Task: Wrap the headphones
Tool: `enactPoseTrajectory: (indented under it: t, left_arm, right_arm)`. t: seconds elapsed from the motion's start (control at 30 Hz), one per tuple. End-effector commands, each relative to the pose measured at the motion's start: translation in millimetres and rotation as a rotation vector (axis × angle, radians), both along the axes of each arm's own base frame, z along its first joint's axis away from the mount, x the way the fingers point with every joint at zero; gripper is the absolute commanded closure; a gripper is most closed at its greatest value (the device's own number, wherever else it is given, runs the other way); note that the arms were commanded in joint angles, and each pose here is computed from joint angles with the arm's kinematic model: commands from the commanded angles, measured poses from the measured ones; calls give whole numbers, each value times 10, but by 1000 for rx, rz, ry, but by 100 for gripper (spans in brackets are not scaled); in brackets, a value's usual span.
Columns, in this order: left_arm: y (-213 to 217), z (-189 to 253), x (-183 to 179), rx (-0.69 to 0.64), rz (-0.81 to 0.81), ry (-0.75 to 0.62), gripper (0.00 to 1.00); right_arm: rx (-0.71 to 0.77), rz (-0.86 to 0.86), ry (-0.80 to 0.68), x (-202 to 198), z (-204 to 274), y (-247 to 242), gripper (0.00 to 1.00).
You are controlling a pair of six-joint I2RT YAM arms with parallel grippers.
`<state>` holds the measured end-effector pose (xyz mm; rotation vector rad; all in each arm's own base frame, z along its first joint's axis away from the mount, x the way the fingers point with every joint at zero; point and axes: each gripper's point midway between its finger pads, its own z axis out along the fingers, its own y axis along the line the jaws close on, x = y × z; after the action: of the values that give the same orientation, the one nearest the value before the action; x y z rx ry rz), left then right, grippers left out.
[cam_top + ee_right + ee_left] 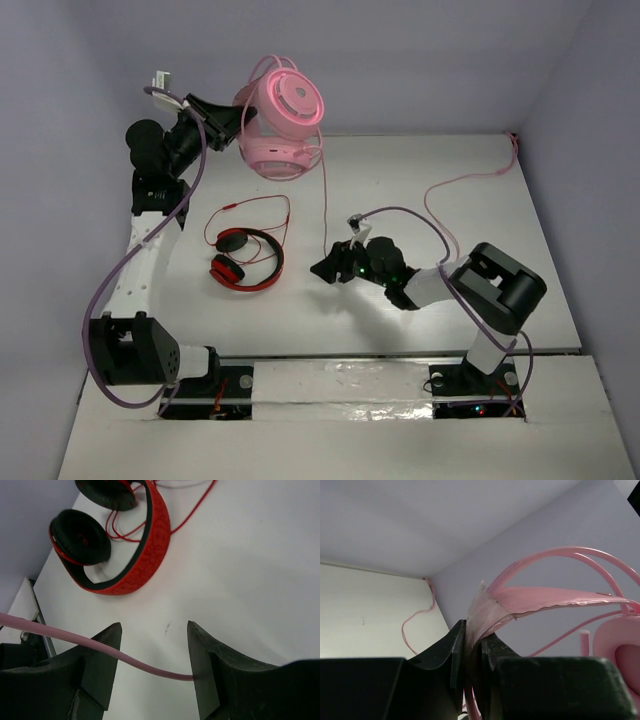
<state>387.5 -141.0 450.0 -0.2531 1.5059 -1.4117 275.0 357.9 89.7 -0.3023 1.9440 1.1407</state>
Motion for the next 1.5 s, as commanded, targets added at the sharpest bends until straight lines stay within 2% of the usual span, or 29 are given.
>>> enactPoseTrajectory:
  t: [0.0, 0.2, 0.43, 0.53, 0.57, 0.6, 0.67, 0.7, 0.77, 0.8, 0.83, 0.87, 1.0, 1.17, 1.27, 1.47]
  left_arm:
    - [98, 296, -78, -82, 64, -73, 100]
    - [137, 173, -13, -110, 67, -44, 100]
    - [228, 443, 0, -97, 96, -89, 100]
    - [284, 415, 49, -90, 143, -81, 100]
    - [308, 398, 56, -85, 162, -79, 100]
    - [341, 351, 85, -72, 189, -76, 100]
    - [437, 161, 177, -74, 258, -36, 100]
    - [441, 100, 197, -71, 280, -23, 100]
    - [505, -109, 271, -47, 373, 11, 100]
    - [523, -175, 291, -36, 411, 22, 100]
    - [573, -321, 343, -4, 489, 49, 100]
    - [592, -366, 341, 7, 519, 56, 100]
    - [668, -597, 394, 65, 654, 100, 100]
    - [658, -838, 418, 202, 783, 134, 100]
    - [730, -1041, 422, 276, 829, 161, 100]
    - [405, -1547, 255, 404, 780, 200, 100]
  right_arm:
    - [75, 25, -8, 40, 121, 120, 39]
    - [39, 25, 29, 12, -92, 96, 33]
    - [13, -17, 45, -15, -233, -27, 30]
    - [57, -9, 37, -63, -141, -36, 52]
    - [67, -12, 35, -69, -103, -43, 69]
    - [56, -13, 41, -99, -95, -24, 77]
    - [48, 1, 23, -167, 62, 50, 85]
    - [-13, -8, 57, -209, -37, 35, 87]
    - [-31, 15, 24, -293, 200, 195, 94]
    - [-99, 1, 49, -342, 107, 166, 94]
    - [-103, 2, 32, -346, 231, 243, 95]
    - [-164, 8, 50, -426, 188, 216, 98]
    - [-277, 58, 39, -748, 261, 400, 100]
    - [-361, 136, 2, -1115, 495, 546, 100]
    - [-383, 165, -24, -1325, 721, 521, 100]
    - [-394, 166, -89, -1376, 1252, 389, 100]
